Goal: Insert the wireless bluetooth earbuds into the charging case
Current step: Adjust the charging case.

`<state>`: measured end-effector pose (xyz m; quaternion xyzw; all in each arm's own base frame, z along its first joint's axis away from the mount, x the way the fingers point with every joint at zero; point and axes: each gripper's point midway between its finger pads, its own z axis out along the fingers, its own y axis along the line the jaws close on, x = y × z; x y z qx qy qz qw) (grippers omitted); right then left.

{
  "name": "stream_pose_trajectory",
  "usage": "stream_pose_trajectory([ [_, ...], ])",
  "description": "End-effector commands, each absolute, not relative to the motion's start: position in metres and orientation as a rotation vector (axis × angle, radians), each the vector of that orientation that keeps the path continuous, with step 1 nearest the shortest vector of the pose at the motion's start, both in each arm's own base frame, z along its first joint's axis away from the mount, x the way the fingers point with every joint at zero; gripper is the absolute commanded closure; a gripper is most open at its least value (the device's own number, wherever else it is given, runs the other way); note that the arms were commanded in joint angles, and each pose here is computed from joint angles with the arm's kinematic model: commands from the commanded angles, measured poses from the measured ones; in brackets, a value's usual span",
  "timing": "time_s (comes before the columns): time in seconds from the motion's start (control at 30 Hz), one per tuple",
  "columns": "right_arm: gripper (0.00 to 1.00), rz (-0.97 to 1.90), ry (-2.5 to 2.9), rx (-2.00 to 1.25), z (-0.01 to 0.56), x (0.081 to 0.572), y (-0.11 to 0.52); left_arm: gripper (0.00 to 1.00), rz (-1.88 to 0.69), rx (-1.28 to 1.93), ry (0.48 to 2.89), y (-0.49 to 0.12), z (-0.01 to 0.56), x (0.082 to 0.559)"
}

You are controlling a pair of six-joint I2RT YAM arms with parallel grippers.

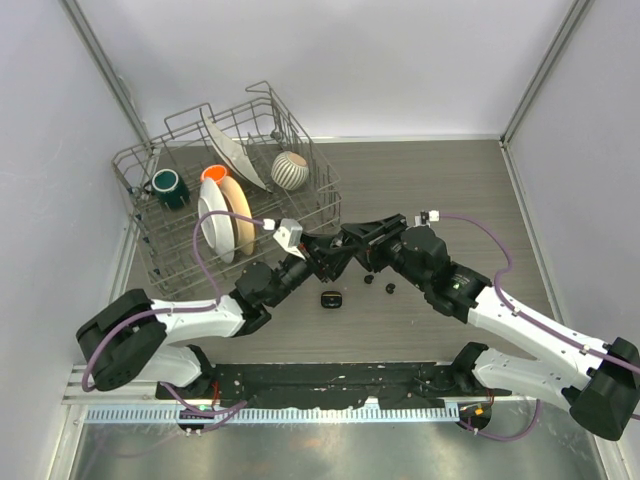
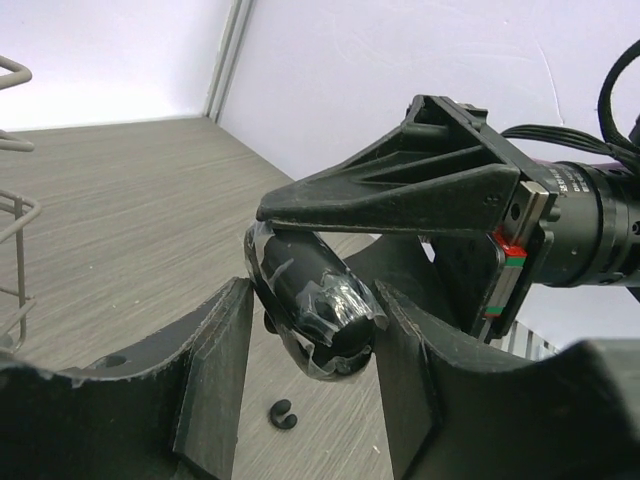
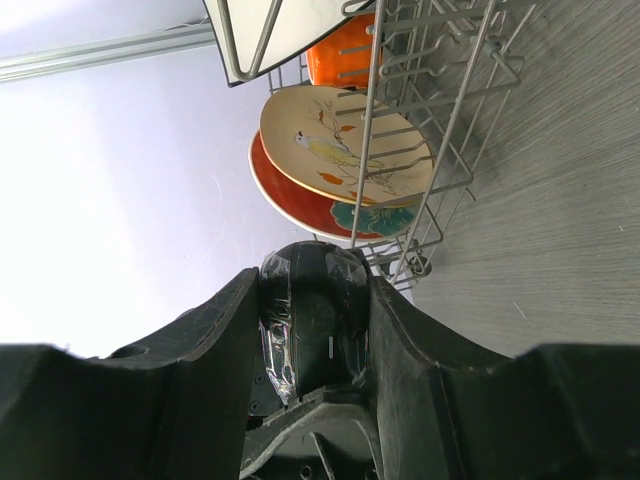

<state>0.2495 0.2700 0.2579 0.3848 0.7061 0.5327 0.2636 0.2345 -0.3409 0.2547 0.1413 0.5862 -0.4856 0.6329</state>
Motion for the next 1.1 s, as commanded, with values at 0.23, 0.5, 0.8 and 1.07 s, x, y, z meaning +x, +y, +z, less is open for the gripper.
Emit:
stream_pose_trajectory([
  [0.23, 0.99, 1.535, 1.826, 1.001, 0.291, 0.248, 0.274, 0.74, -1.125, 0.226, 1.202, -0.334, 0.295, 0.241],
  [0.5, 0.78, 1.545, 1.845, 0.856, 0.298, 0.241, 0.280, 0.86, -1.119, 0.239, 1.200, -0.329, 0.292, 0.237],
  [0.8, 0.33, 1.568, 1.928, 0.460, 0.320, 0.219, 0.304, 1.00, -1.070, 0.425, 1.211, -0.327, 0.298, 0.217],
  [1.07, 0.28, 1.616, 1.899, 0.198, 0.353, 0.199, 0.311, 1.00, -0.977, 0.605, 1.177, -0.300, 0.303, 0.193],
])
